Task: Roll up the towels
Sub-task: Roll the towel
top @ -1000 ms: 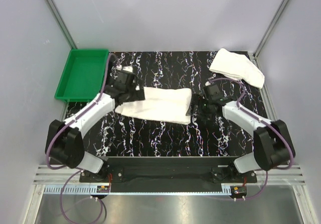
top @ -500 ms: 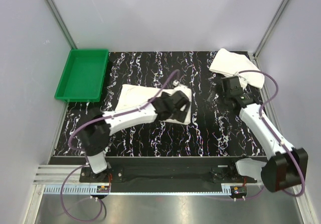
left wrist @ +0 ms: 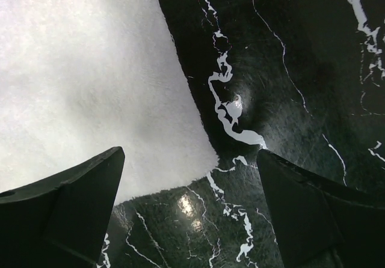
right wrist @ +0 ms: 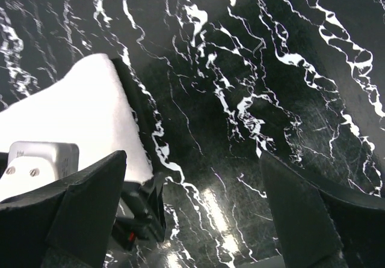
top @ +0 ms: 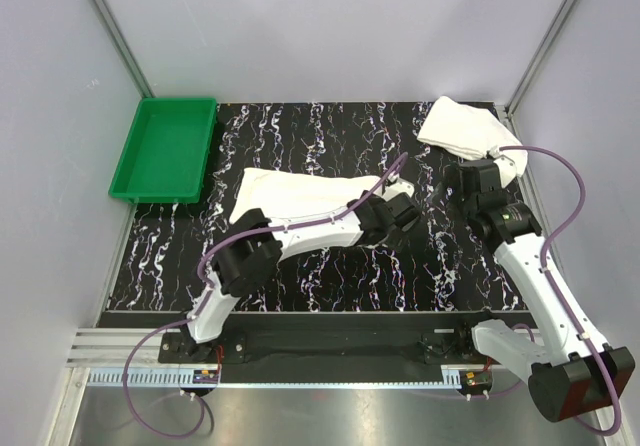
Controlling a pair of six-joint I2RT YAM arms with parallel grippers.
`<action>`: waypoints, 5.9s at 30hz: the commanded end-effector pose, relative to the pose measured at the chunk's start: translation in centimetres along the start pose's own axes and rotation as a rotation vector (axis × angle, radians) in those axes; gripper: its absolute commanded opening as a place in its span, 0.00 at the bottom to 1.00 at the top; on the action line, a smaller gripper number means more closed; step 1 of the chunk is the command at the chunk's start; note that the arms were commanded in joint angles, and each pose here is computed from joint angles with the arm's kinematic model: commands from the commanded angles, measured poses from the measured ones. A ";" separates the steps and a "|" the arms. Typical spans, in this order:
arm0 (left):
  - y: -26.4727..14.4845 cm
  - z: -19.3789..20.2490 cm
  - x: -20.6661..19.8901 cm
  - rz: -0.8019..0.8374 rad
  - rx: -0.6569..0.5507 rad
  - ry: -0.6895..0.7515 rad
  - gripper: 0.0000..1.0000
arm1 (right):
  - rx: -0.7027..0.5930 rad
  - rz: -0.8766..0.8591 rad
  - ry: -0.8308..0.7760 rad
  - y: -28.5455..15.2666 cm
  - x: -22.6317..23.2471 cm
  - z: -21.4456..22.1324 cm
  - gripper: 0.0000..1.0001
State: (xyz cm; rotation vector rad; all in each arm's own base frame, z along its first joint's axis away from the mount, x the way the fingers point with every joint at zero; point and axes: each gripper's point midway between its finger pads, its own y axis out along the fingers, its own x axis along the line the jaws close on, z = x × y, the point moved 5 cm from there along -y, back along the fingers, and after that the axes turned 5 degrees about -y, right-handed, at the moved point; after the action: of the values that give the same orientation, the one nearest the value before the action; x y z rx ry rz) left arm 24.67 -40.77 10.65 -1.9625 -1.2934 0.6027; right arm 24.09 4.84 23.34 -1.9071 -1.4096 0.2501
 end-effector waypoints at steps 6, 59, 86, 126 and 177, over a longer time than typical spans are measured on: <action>2.5 0.9 -0.8 -0.069 0.028 -0.017 0.88 | 0.042 0.032 -0.044 1.2 -0.5 1.0 1.00; -6.9 0.9 4.8 0.990 0.016 -1.237 0.00 | 0.210 -0.647 -0.057 -0.8 8.5 0.9 1.00; -6.3 4.1 9.0 0.671 0.076 -1.361 0.00 | 0.447 -0.856 0.024 5.1 10.7 7.1 0.52; -3.6 9.8 8.9 0.575 0.251 -1.296 0.00 | 0.634 -0.853 -0.113 6.8 16.9 12.9 0.41; -9.2 7.9 3.3 0.090 -0.132 0.192 0.99 | 0.716 -0.611 -0.199 12.8 13.8 17.8 0.36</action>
State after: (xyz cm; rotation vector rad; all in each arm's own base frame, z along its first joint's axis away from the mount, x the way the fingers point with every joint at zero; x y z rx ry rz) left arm 13.88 -32.97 12.69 -2.1813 -1.1049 0.4523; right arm 29.61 24.40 7.57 -0.7843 -1.6864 0.4973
